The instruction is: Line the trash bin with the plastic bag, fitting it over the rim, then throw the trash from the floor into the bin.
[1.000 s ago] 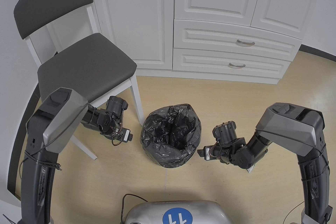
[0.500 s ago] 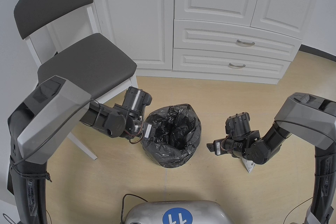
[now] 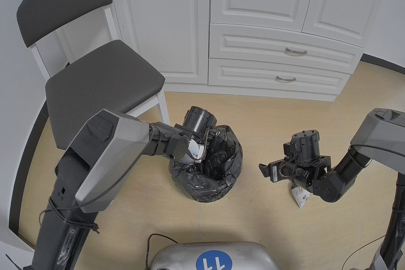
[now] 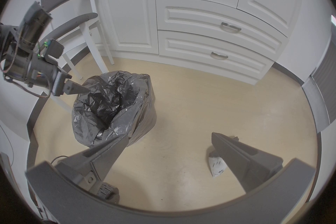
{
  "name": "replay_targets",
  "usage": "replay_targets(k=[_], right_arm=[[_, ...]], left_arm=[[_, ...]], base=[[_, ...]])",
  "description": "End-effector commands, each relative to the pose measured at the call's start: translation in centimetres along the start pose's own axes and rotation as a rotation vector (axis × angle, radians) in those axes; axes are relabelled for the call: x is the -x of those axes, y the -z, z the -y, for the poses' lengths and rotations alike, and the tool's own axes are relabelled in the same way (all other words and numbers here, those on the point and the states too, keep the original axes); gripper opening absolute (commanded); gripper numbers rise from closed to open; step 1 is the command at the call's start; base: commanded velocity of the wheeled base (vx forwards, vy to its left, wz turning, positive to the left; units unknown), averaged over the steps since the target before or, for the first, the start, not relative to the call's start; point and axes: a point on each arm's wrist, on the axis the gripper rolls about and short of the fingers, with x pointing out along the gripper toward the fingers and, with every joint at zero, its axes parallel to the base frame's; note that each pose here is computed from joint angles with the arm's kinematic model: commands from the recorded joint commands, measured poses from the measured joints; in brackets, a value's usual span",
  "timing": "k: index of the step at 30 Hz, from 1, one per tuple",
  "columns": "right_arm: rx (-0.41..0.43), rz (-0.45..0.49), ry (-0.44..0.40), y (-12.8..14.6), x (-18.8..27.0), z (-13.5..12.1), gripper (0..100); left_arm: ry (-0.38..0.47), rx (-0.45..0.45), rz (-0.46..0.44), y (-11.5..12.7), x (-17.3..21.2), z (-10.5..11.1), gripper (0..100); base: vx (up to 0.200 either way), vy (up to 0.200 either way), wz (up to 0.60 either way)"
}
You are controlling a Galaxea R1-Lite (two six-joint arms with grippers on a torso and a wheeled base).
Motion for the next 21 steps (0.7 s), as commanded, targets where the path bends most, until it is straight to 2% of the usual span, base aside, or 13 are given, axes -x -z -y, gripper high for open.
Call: replay_targets(k=[1,3,5,12,16,21], right_arm=[[0.015,0.031,0.006,-0.4,1.3,0.5,100],[0.015,0.033,0.004,-0.5,1.3,0.5,100],[0.015,0.042,0.004,-0.7,1.7,0.6,100],[0.017,0.043,0.004,-0.8,2.0,0.7,100],[0.013,0.056,0.004,-1.1,2.3,0.7,100],[0.018,0.067,0.005,-1.4,2.4,0.8,100]], left_arm=[[-0.057,-0.038,-0.064,2.4,-3.1,2.1,100],[-0.062,-0.04,-0.065,2.6,-3.2,2.2,100],[-0.123,-0.057,-0.069,3.1,-3.7,2.1,100],[-0.141,-0.062,-0.117,3.1,-3.1,1.5,100],[-0.162,-0.041,-0.182,2.9,-1.4,0.8,100],[-0.169,0.022,-0.187,2.2,0.4,0.0,100]], base=[[0.0,0.0,0.0],[0.0,0.0,0.0],[0.0,0.0,0.0],[0.0,0.0,0.0],[0.0,0.0,0.0],[0.0,0.0,0.0]])
